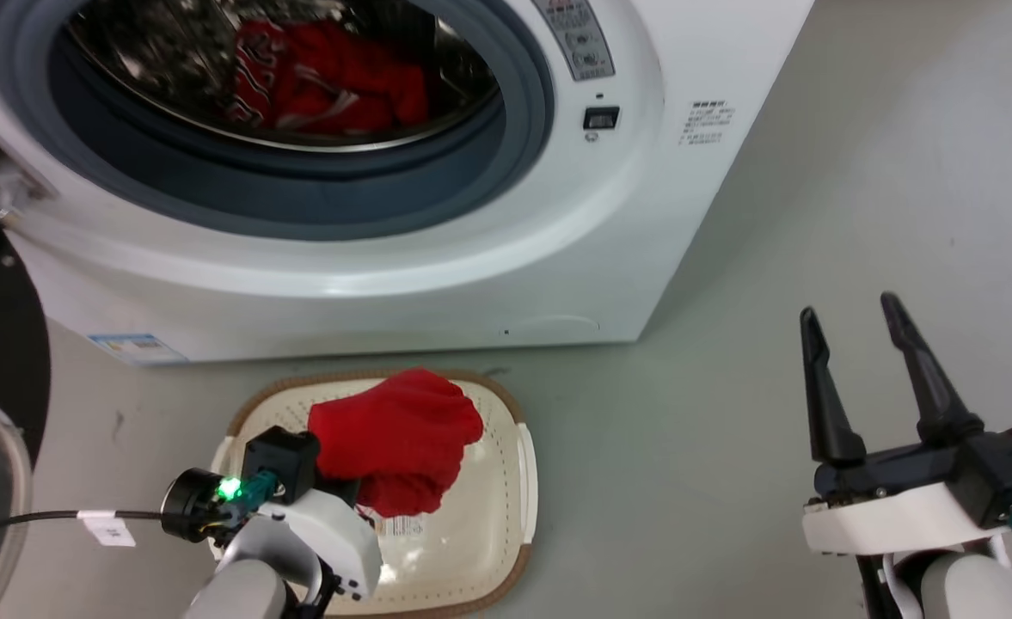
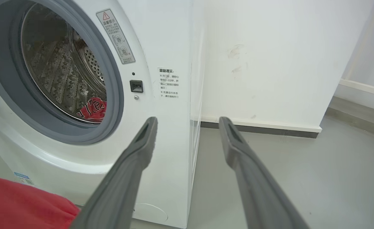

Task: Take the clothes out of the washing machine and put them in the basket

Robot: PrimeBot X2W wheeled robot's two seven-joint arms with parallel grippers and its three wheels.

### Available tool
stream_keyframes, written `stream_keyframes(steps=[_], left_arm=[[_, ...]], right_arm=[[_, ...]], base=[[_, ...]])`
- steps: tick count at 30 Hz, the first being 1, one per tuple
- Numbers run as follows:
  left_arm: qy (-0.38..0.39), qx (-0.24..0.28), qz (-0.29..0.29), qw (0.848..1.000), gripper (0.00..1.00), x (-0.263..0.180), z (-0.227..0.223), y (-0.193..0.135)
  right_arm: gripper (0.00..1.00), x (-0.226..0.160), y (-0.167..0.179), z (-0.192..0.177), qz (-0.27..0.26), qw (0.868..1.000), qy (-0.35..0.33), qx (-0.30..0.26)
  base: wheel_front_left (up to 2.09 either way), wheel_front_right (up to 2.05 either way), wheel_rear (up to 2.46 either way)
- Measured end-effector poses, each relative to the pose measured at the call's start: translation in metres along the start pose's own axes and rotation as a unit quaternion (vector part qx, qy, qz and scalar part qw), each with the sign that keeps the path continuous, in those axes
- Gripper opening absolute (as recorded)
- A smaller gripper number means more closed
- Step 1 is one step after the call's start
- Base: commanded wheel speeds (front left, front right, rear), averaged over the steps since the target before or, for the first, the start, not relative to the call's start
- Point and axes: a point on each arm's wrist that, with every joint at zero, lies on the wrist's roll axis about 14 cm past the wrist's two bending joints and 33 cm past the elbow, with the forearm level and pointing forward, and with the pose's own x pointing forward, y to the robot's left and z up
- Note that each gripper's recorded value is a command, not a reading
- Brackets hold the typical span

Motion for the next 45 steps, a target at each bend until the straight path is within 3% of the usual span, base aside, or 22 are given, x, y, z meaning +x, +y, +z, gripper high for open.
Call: stream_keyframes(steps=[8, 16, 23, 24, 29, 32, 33, 34, 41, 45], left_arm=[[0.121, -0.014, -0.011, 0.992, 0.0, 0.04, -0.082, 0.013], [0.245, -0.002, -0.046, 0.968, 0.0, 0.089, -0.171, 0.015], [0.366, 0.042, -0.071, 0.927, 0.0, 0.088, -0.244, 0.024], [0.39, 0.06, -0.087, 0.915, 0.0, 0.092, -0.262, 0.023], [0.44, 0.073, -0.108, 0.888, 0.0, 0.083, -0.292, 0.018], [0.455, 0.073, -0.108, 0.881, 0.0, 0.079, -0.299, 0.018], [0.458, 0.072, -0.106, 0.88, 0.94, 0.078, -0.299, 0.019], [0.457, 0.072, -0.105, 0.88, 1.0, 0.078, -0.298, 0.02], [0.462, 0.069, -0.102, 0.878, 1.0, 0.062, -0.286, 0.013], [0.445, 0.064, -0.102, 0.887, 1.0, 0.053, -0.268, 0.004]], right_arm=[[1.0, 0.027, -0.018, -0.03, -0.019, 1.0, 0.023, -0.004], [1.0, 0.046, -0.045, -0.09, -0.05, 0.996, 0.078, -0.008], [1.0, 0.05, -0.054, -0.135, -0.059, 0.991, 0.12, -0.015], [1.0, 0.048, -0.059, -0.152, -0.065, 0.988, 0.136, -0.016], [1.0, 0.047, -0.063, -0.174, -0.068, 0.985, 0.157, -0.018], [1.0, 0.047, -0.061, -0.18, -0.066, 0.984, 0.162, -0.016], [1.0, 0.048, -0.06, -0.181, -0.065, 0.985, 0.161, -0.015], [1.0, 0.049, -0.059, -0.18, -0.064, 0.985, 0.16, -0.015], [1.0, 0.055, -0.053, -0.162, -0.057, 0.988, 0.14, -0.01], [1.0, 0.054, -0.046, -0.146, -0.048, 0.99, 0.13, -0.009]], base=[[0.0, 0.0, 0.0], [0.0, 0.0, 0.0], [0.0, 0.0, 0.0], [0.0, 0.0, 0.0], [0.0, 0.0, 0.0], [0.0, 0.0, 0.0], [0.0, 0.0, 0.0], [0.0, 0.0, 0.0], [0.0, 0.0, 0.0], [0.0, 0.0, 0.0]])
